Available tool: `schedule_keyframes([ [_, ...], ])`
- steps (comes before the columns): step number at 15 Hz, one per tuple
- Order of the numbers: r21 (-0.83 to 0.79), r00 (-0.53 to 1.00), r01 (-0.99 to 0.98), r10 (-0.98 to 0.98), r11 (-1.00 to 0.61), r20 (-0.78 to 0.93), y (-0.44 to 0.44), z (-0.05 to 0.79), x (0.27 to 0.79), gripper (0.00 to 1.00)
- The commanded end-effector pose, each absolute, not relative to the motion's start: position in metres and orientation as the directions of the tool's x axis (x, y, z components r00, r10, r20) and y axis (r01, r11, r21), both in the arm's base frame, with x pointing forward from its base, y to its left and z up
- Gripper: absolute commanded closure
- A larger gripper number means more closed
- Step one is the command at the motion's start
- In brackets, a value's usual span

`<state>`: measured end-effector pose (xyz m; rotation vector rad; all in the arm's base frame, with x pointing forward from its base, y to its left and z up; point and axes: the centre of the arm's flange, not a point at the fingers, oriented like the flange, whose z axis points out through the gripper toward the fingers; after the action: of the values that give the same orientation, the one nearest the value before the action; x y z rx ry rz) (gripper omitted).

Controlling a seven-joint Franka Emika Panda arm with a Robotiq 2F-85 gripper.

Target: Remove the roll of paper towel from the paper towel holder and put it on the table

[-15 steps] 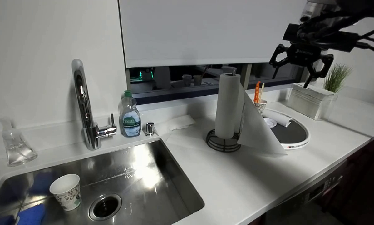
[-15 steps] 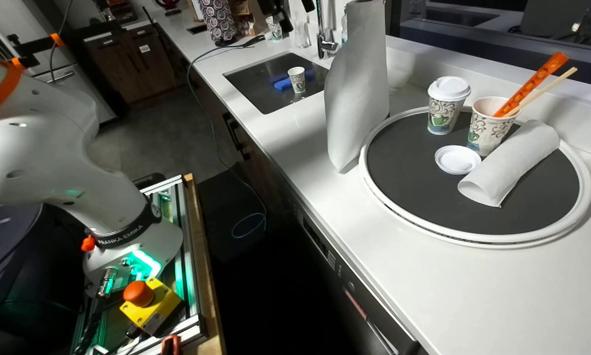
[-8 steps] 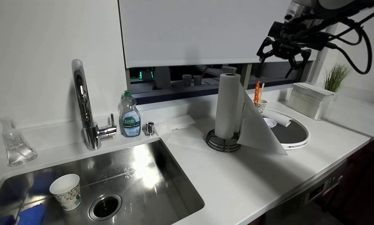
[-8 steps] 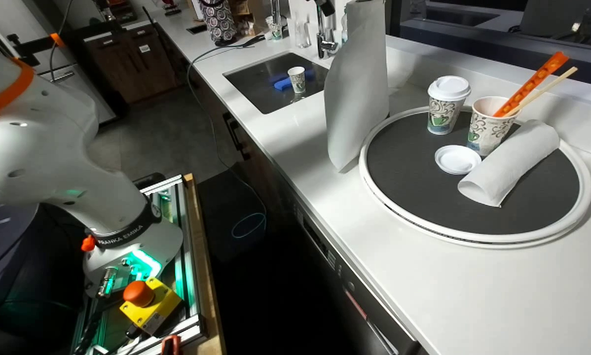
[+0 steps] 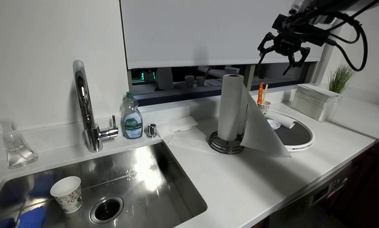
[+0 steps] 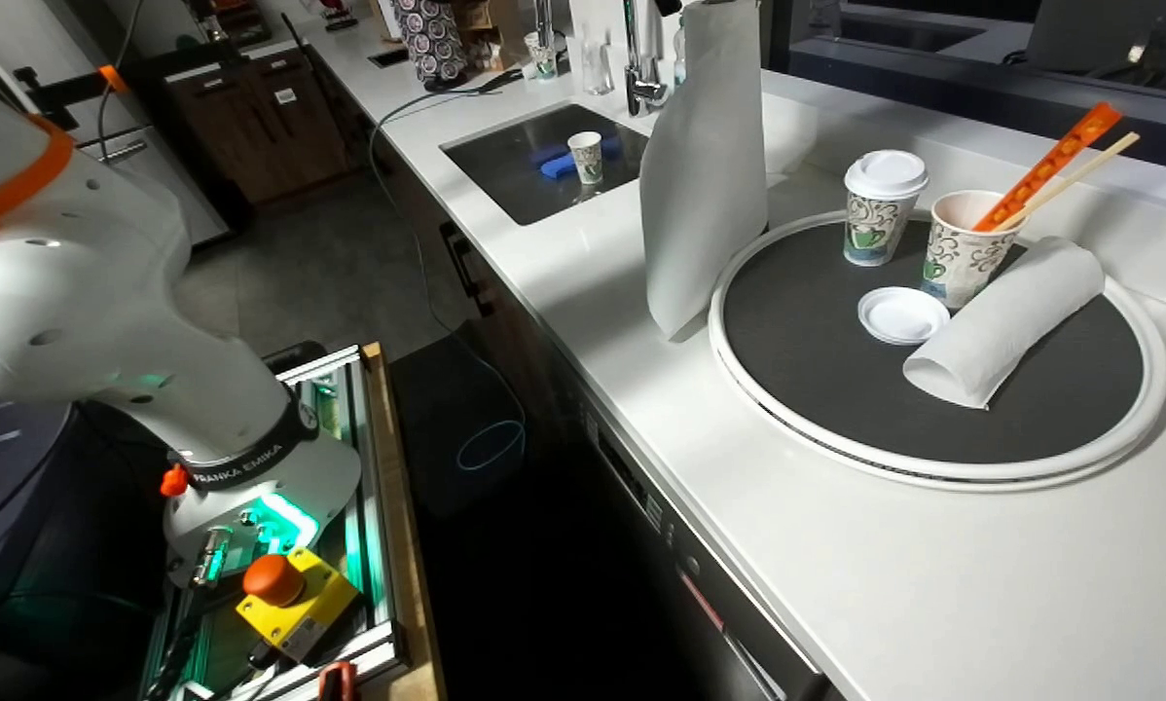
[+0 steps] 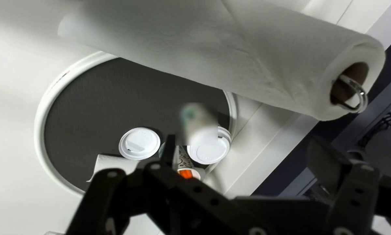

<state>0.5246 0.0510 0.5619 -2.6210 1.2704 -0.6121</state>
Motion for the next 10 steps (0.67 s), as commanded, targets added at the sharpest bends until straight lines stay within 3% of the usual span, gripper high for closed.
schedule_keyframes([
  [1, -0.379, 0.638, -0.64, -0.738, -0.668, 0.222, 0.029, 0.548, 0.53, 0.0],
  [7, -0.49, 0.8, -0.445, -0.579, -0.75, 0.16, 0.011, 0.539, 0.54, 0.0],
  [10, -0.47, 0.823, -0.441, -0.553, -0.765, 0.127, 0.01, 0.529, 0.543, 0.0],
])
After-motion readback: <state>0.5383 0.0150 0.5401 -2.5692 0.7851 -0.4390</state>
